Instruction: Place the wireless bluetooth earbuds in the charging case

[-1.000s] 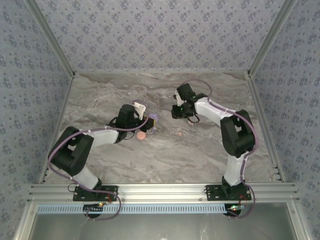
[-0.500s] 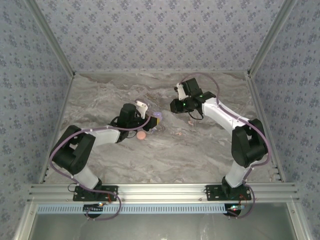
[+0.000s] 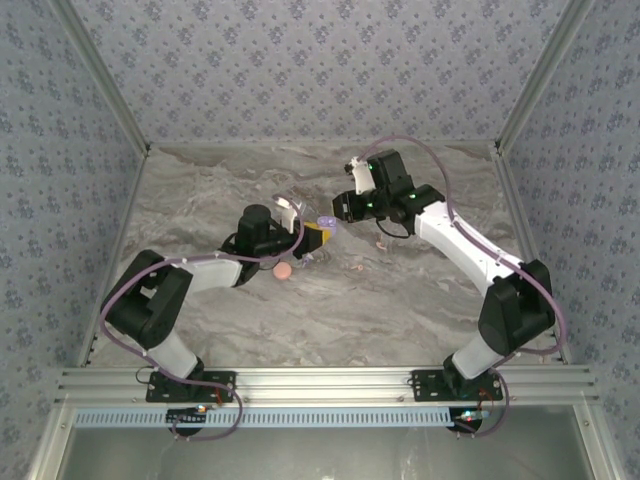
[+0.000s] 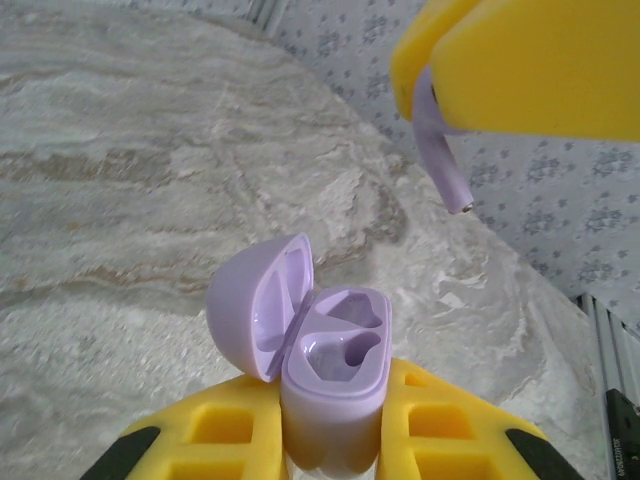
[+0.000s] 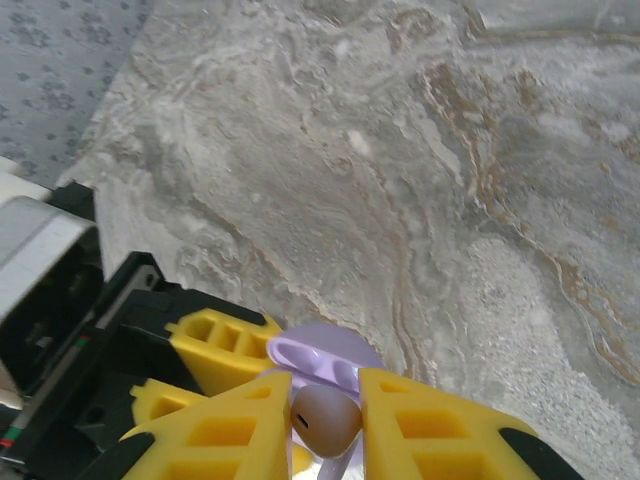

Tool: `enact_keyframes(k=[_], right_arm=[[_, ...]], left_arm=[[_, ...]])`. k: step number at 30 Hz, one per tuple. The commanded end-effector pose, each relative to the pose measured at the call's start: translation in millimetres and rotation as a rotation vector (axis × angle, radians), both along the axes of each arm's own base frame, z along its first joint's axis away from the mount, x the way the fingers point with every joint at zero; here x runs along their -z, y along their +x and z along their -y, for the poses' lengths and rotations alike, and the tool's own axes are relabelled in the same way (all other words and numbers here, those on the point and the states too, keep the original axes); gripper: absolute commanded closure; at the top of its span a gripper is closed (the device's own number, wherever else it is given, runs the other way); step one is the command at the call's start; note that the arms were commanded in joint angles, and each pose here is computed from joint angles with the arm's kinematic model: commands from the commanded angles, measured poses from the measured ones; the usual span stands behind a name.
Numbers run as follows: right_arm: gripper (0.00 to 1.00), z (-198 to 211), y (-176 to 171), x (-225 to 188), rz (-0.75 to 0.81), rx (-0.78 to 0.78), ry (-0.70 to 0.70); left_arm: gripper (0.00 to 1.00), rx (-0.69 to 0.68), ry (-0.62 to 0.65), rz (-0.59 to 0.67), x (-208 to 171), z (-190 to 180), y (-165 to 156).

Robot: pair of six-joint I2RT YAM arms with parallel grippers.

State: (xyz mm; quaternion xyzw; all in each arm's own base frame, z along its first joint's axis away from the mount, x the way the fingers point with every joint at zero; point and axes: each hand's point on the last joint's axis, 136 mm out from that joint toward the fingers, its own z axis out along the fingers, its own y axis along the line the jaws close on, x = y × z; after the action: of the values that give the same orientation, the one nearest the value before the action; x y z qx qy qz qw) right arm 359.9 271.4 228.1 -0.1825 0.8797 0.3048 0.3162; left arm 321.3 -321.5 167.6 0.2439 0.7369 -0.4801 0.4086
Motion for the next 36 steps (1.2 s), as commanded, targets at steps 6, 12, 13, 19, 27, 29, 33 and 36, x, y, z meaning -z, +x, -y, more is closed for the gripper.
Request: enact_keyframes(k=[6, 12, 13, 19, 27, 29, 33, 36], right_arm=[[0.77, -8.7, -13.3, -32.4, 0.122, -0.062, 0.044], [0.77, -8.3, -14.7, -29.1, 0.125, -0.063, 0.033], [0.77, -7.4, -14.5, -28.9, 0.127, -0.061, 0.031], [0.77, -6.4, -15.6, -28.8, 0.134, -0.062, 0.024], [0.78, -6.1, -14.9, -28.9, 0.139, -0.060, 0.021], [0.77, -6.1, -14.7, -27.7, 0.138, -0.060, 0.019], [0.78, -4.8, -13.0, -26.3, 0.144, -0.051, 0.012], [0.77, -4.4, -12.2, -26.1, 0.148, -0.047, 0.012]], left_arm=[[0.82, 0.067, -0.111, 0.109, -38.5, 10.4, -13.1], [0.82, 0.067, -0.149, 0.127, -51.5, 9.4, -14.9], [0.82, 0.068, -0.153, 0.130, -53.4, 9.5, -15.4], [0.82, 0.063, -0.158, 0.134, -58.3, 8.2, -16.1], [0.82, 0.072, -0.156, 0.126, -58.6, 11.3, -17.9], [0.82, 0.069, -0.157, 0.123, -59.5, 11.2, -16.8], [0.82, 0.072, -0.165, 0.113, -61.8, 12.8, -16.6], [0.82, 0.075, -0.165, 0.106, -62.1, 13.6, -16.9]])
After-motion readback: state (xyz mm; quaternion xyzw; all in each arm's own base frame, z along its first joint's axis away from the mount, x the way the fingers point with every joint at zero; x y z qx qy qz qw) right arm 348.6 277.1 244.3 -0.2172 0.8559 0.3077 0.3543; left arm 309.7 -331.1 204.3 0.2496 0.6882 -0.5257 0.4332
